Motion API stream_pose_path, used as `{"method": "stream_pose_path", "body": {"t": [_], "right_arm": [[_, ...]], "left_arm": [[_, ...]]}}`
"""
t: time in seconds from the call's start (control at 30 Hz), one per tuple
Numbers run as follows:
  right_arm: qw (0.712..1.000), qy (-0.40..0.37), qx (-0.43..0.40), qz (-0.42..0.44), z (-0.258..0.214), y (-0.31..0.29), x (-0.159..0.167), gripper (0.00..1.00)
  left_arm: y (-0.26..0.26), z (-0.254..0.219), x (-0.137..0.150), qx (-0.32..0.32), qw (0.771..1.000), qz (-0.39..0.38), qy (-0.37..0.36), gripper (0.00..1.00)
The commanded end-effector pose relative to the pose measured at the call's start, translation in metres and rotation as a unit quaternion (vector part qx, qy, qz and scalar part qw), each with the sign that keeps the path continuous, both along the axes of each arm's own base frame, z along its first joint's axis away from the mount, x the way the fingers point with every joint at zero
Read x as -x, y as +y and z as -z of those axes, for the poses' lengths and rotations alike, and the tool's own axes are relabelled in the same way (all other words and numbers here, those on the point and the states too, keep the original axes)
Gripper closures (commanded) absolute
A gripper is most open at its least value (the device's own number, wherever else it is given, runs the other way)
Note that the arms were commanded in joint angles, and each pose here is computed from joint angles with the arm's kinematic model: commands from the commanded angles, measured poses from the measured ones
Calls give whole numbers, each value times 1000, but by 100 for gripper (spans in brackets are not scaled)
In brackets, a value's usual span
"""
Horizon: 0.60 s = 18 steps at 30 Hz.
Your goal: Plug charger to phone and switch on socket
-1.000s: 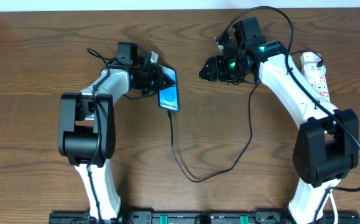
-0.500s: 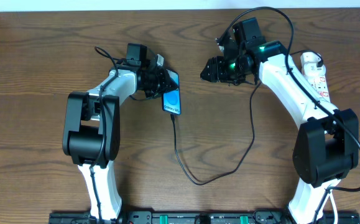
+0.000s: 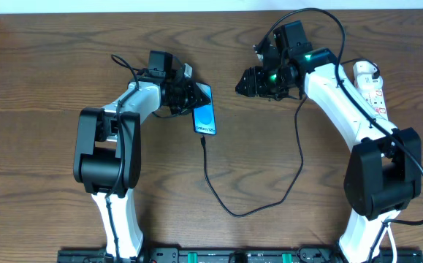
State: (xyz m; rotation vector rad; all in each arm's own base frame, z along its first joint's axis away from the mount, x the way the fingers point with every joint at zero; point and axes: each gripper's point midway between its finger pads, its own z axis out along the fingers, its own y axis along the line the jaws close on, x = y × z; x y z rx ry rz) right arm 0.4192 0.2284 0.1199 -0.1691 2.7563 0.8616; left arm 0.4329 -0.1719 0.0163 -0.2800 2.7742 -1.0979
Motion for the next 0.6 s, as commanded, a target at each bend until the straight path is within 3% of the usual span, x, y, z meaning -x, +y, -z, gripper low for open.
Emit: {"method": "stream_pose_path", "body": {"t": [0.0,0.13,0.2,0.23,0.57], "right_arm": [[1000,-13,3,-11,-5,1,-1,42],[1000,-12,6,-10,-4,0,-1,42],[1000,-12,7,-10,-4,0,-1,42],[1000,-10,7,-10,-3,0,0,42],[997,-5,33,-75,4,38,34,42]], "left_arm": [[-2,0,1,2,1000,7,-1,76],[-2,1,2,2,1000,7,2,76],[-1,1,2,2,1000,7,3,81],[0,1,2,2,1000,5,4,93],[34,-34,-19,94,995,-31,0,93]]}}
